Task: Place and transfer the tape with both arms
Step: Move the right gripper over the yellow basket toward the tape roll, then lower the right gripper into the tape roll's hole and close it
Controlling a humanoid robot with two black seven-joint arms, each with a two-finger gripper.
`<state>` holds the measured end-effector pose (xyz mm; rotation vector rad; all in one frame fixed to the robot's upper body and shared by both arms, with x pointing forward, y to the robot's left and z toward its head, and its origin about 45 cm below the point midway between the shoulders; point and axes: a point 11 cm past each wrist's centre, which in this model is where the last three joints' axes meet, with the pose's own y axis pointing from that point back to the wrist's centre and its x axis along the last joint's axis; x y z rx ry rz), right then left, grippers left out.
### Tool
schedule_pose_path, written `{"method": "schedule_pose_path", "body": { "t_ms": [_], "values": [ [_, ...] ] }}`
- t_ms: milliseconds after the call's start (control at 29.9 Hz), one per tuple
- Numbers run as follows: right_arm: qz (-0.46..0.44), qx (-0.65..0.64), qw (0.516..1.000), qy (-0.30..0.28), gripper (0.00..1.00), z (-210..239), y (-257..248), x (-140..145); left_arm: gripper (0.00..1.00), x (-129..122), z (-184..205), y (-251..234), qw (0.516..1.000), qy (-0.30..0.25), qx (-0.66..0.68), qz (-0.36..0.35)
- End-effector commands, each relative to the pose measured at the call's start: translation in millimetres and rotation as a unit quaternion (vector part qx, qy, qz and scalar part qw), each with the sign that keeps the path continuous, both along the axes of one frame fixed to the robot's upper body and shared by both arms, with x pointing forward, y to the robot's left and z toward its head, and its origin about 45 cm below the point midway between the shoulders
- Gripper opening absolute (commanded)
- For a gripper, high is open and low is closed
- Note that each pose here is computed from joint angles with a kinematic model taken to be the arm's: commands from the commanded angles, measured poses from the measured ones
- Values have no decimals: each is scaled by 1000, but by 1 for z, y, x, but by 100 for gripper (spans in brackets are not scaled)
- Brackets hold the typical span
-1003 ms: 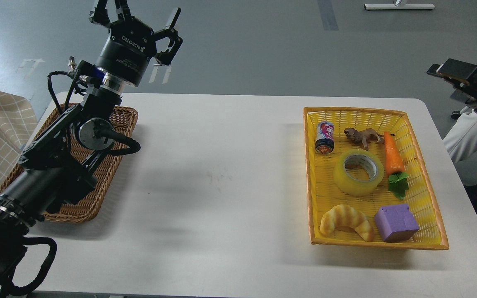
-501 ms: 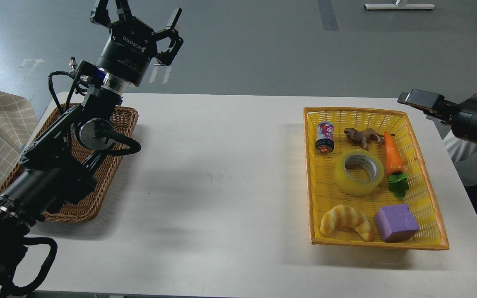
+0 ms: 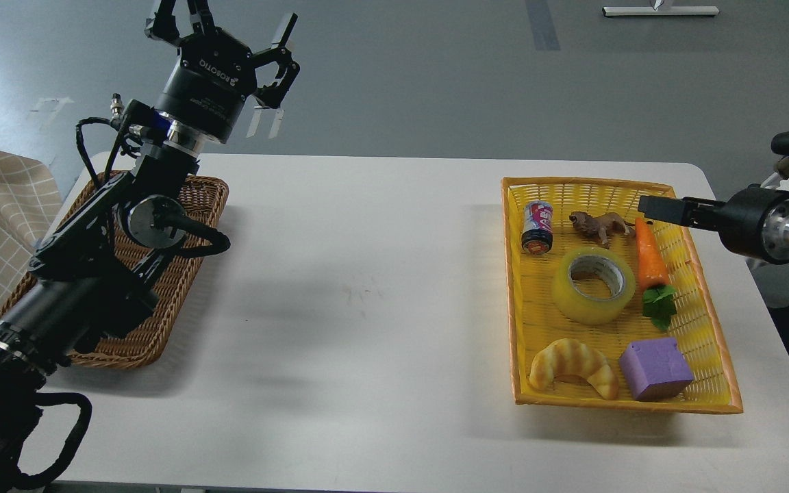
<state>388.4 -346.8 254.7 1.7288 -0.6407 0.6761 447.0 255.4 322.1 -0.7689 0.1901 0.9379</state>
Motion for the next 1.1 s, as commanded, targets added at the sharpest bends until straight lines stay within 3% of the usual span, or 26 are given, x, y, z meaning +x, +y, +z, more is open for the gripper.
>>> {"method": "schedule_pose_path", "body": {
  "t_ms": [0, 334, 468, 1070],
  "values": [
    [23, -36, 999, 3, 98, -11, 2, -4, 98, 0, 0, -1, 1000, -1, -1, -1],
    [82, -104, 991, 5, 93, -37, 18, -9, 98, 1, 3, -1, 1000, -3, 0, -1],
    [102, -130, 986, 0, 84, -46, 27, -8, 98, 1, 3, -1, 1000, -3, -1, -1],
    [85, -129, 988, 26, 82, -77, 33, 0, 98, 1, 2, 0, 1000, -2, 0, 0]
  ]
}}
